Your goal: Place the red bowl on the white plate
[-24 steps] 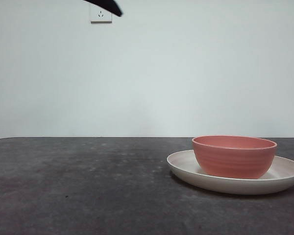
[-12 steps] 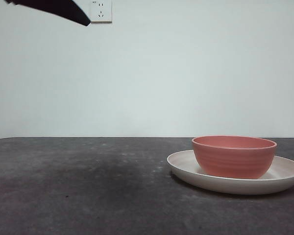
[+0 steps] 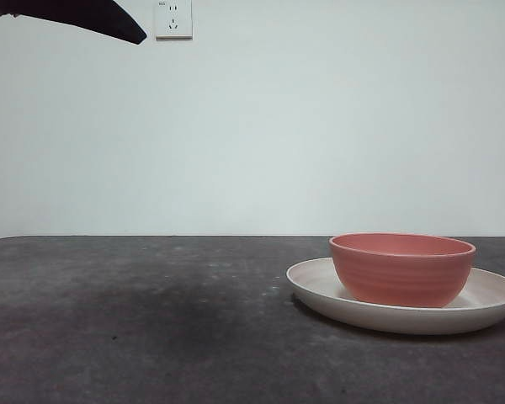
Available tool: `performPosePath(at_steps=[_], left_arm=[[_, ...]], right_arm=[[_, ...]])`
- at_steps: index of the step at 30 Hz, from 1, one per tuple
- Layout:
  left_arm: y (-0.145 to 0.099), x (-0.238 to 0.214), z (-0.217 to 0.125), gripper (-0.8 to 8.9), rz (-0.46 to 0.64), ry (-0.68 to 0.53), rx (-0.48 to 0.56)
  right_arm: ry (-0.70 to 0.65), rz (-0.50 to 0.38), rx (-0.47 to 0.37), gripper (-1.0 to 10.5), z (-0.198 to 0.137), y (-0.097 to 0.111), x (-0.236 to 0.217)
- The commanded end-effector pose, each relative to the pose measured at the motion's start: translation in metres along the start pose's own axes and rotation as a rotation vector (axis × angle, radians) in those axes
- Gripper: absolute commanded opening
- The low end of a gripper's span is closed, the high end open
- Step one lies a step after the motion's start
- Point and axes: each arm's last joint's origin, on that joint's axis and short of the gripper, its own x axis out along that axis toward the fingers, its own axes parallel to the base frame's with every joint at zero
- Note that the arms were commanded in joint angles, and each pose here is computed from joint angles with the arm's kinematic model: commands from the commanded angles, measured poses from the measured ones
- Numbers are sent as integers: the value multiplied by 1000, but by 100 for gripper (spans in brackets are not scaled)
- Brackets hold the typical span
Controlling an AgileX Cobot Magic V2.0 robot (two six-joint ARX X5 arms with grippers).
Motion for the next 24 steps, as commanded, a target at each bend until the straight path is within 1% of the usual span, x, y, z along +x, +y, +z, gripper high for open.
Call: performPosePath(at_steps=[1, 6, 9, 12, 15, 19, 20, 24], left_arm=[[-1, 1, 2, 281, -11, -8, 19], [-1, 1, 3, 281, -11, -8, 19], [-1, 1, 3, 281, -11, -8, 19], [-1, 1, 2, 281, -11, -8, 19], [-1, 1, 2, 281, -11, -8, 19], [-1, 1, 2, 281, -11, -7, 18], [-1, 1, 2, 281, -11, -7, 18], [-1, 1, 2, 281, -11, -7, 19]], right_arm=[[-12, 3, -3, 334, 4, 2, -3], [7, -5, 9, 333, 6, -1, 2], [32, -29, 26, 333, 9, -7, 15], [55, -30, 60, 333, 12, -15, 36], [78, -44, 92, 333, 16, -27, 60], [96, -77, 145, 333, 27, -48, 89], [96, -84, 164, 333, 32, -56, 98], [129, -85, 221, 333, 38, -78, 124]])
